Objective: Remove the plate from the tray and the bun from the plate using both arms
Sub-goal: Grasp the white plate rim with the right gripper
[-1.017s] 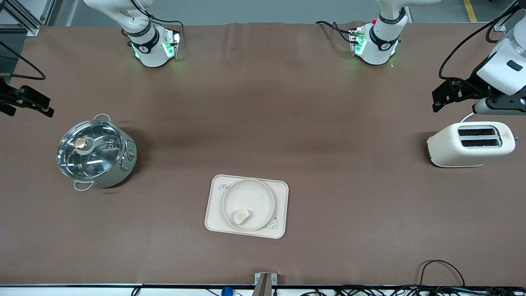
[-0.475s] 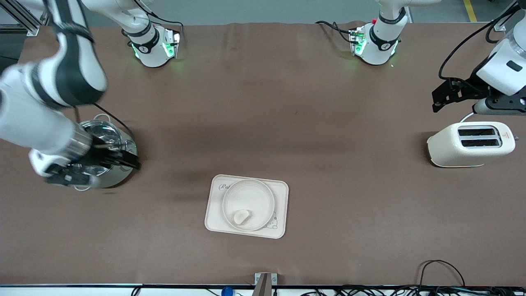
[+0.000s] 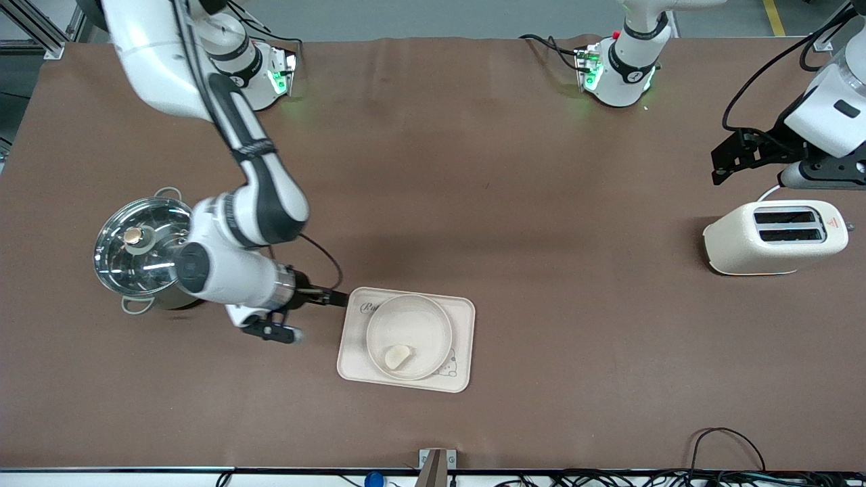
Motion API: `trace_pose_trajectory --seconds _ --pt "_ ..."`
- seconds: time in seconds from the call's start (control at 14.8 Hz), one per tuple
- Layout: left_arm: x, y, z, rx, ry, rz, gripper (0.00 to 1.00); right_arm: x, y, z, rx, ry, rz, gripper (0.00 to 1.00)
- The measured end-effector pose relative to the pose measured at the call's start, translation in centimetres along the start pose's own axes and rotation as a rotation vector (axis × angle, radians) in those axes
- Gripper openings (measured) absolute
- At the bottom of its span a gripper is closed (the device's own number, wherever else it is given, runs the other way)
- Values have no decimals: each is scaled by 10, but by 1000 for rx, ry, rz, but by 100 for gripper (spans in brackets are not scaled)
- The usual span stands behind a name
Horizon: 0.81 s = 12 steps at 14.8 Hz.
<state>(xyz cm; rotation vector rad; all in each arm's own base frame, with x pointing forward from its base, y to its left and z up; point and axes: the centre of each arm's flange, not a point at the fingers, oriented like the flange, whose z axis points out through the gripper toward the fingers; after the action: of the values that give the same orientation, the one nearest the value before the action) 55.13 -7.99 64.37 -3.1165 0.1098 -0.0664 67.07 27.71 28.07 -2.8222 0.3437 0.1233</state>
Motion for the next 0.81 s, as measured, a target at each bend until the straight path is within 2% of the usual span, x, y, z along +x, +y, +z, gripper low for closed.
trace_pose_trajectory --seconds 0.27,0.81 --pt "0 0 0 0 0 0 100 2 -16 59 8 75 7 98" --pt "0 0 0 0 0 0 100 35 -13 84 26 109 31 94"
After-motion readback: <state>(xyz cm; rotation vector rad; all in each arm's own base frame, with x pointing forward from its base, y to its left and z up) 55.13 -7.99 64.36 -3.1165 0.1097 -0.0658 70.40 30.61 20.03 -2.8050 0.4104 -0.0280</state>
